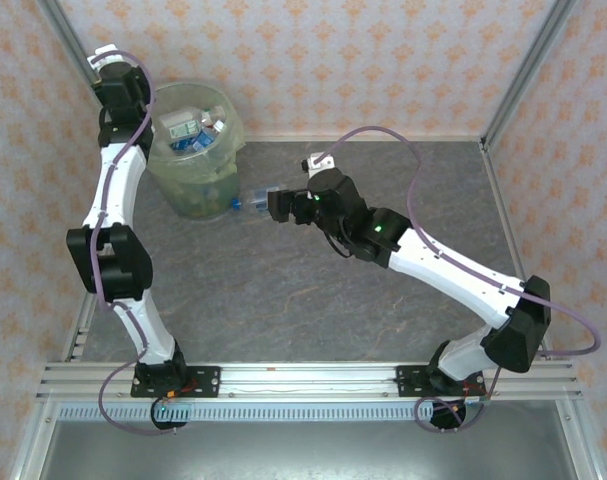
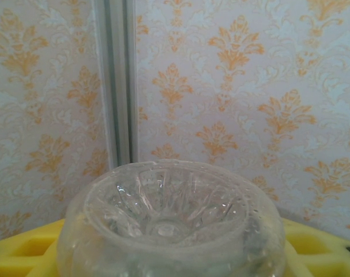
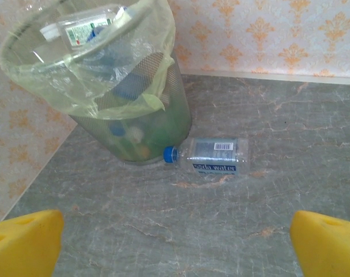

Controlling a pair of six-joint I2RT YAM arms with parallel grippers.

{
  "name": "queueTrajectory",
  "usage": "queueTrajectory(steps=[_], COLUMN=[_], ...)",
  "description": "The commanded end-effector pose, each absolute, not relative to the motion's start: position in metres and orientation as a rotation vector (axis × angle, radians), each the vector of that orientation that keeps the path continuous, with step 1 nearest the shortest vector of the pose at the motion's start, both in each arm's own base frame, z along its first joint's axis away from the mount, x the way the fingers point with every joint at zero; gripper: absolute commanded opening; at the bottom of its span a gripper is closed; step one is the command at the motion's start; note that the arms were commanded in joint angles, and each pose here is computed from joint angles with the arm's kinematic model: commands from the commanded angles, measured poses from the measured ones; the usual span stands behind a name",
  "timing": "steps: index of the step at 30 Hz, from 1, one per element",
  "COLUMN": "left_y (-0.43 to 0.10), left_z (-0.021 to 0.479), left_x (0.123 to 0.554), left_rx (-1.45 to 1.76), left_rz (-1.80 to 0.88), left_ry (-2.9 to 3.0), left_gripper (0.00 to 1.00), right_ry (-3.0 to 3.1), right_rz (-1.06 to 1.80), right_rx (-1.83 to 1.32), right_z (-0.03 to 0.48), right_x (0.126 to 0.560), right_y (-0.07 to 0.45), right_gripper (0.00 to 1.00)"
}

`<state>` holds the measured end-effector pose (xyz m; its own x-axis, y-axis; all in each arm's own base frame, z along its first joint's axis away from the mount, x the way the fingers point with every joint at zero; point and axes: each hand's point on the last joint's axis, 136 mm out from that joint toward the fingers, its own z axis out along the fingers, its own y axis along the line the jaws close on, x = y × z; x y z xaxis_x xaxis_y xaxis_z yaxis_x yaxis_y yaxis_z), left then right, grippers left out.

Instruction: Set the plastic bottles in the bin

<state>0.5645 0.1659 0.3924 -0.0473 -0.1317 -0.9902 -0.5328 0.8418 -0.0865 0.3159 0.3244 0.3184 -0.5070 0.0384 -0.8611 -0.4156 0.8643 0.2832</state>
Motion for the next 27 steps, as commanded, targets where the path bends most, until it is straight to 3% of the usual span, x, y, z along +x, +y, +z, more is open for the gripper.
queueTrajectory(steps=[1,8,19,27], left_y=[0.17,0.16,0.159,0.146], left_z=[0.407,0.362,0.337,0.394], left_x=[0.578,0.593,0.561,0.556], left_rx=[-0.495,-0.436,-0.427,-0.432], left_rz=[0.349,0.305,0.364,0.25], left_ry=[1.549,1.647,1.685,1.628], left_gripper=[0.61,0.61,0.63,0.85], right_ry=[2.033,2.055,2.052,2.046], right_rz=[0.572,0.56,0.576,0.584], right_rx=[-0.239,-0.233,-0.258,-0.266], right_z=[0.329,0.315,0.31,0.31], right_x=[0.317,0.318,0.325,0.326], right_y=[0.319,0.319,0.325,0.327], right_gripper=[1.0,1.0,1.0,1.0])
